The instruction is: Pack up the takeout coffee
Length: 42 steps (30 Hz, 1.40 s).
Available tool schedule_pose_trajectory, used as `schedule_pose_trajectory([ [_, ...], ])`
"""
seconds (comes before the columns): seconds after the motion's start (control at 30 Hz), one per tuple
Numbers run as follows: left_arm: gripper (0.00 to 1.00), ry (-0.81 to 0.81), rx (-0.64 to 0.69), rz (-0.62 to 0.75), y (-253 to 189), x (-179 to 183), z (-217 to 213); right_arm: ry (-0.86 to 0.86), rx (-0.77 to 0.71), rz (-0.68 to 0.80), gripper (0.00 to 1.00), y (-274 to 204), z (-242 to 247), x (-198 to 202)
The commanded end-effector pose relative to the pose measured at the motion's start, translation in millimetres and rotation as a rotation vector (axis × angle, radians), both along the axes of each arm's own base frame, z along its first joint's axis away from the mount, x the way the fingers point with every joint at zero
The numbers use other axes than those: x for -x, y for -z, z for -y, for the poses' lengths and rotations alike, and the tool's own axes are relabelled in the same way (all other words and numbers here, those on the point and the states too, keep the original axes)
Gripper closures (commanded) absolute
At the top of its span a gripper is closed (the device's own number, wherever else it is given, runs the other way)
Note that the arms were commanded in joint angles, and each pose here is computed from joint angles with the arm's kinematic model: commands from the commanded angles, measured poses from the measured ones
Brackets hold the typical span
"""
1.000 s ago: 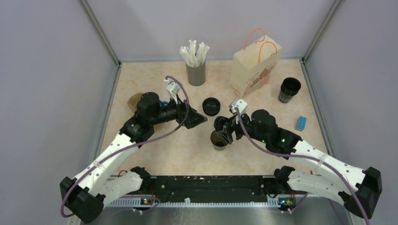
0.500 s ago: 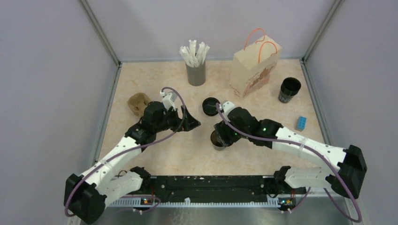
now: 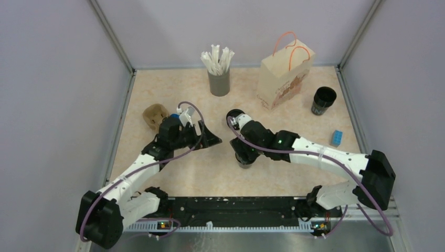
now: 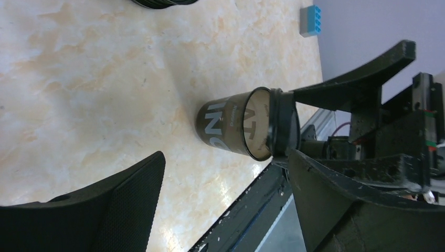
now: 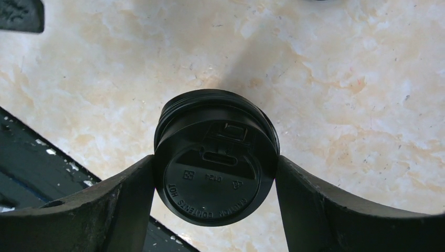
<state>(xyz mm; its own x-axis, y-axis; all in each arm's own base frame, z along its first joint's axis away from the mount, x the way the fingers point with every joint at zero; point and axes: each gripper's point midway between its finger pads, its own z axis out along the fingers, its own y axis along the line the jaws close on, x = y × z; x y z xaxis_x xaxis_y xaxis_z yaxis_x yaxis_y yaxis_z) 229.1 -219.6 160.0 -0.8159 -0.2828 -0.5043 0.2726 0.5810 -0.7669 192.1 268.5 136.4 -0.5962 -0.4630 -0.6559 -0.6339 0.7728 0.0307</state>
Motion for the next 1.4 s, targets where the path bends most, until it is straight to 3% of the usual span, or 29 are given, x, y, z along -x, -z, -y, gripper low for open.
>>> schedule_pose_trajectory([
  [0.0, 0.11, 0.116, 0.077, 0.05, -13.6, 4.1, 15.3, 0.03, 0.011, 0.048, 0.24, -12.4, -7.1, -11.3],
  [0.97, 0.19, 0.18, 0.113, -0.039, 11.9, 8.2, 25.9, 0.018, 0.019, 0.037, 0.16, -8.2, -10.0, -10.8],
  [1.37, 0.23, 0.213, 0.131, -0.074, 22.4, 13.9, 36.4, -0.008, 0.001, 0.023, 0.18, -11.2, -14.7, -6.9],
])
